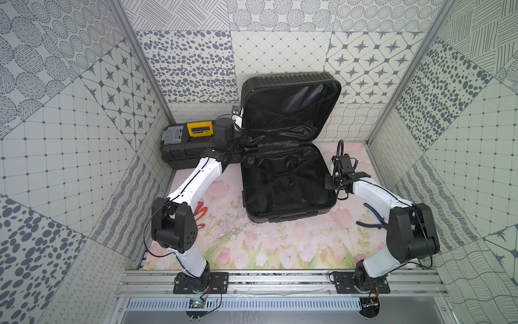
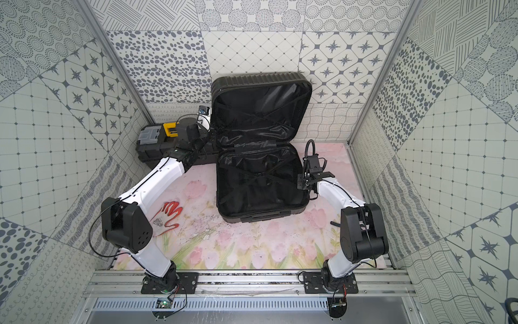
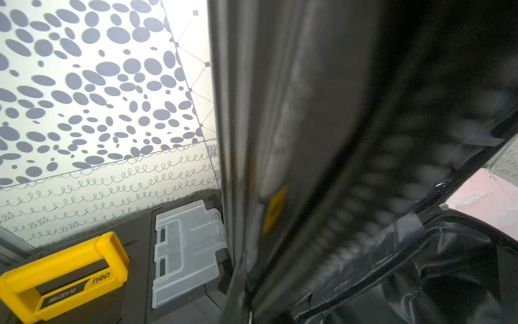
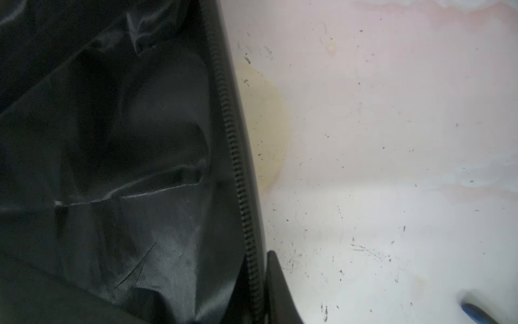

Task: Close the suitcase zippers
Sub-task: Close the suitcase at the center of the board.

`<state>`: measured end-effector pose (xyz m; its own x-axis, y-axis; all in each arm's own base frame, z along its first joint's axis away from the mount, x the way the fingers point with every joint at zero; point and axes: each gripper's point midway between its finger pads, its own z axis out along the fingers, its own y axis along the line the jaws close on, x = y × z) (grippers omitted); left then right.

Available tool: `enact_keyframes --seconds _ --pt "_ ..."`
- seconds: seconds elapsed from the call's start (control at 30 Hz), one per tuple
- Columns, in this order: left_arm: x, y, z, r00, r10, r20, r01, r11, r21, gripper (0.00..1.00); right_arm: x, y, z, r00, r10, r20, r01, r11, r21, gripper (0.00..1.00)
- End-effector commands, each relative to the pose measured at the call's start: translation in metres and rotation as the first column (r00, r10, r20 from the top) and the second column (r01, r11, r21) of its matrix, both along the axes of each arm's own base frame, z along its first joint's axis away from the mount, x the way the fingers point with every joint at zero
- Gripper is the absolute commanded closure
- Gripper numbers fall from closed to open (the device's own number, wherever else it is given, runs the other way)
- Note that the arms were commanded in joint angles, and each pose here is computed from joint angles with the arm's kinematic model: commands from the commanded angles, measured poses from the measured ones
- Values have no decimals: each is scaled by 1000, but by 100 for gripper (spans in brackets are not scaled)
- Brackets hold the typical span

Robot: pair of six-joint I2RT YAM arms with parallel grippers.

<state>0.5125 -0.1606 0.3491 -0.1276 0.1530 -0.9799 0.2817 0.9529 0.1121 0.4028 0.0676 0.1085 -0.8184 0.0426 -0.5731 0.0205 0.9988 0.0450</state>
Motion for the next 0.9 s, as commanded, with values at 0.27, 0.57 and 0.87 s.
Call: enact_keyframes --seconds 0.27,0.57,0.87 --pt "-87 -22 -35 975 -215 -53 211 975 -70 100 42 13 41 973 -35 227 6 992 127 100" --pt "-135 -10 -57 966 -230 -116 216 969 -122 62 -18 -19 54 983 14 184 -32 995 95 34" --pt "-214 3 -112 889 -277 -365 167 938 -304 49 -132 -58 84 982 -186 22 180 968 177 7"
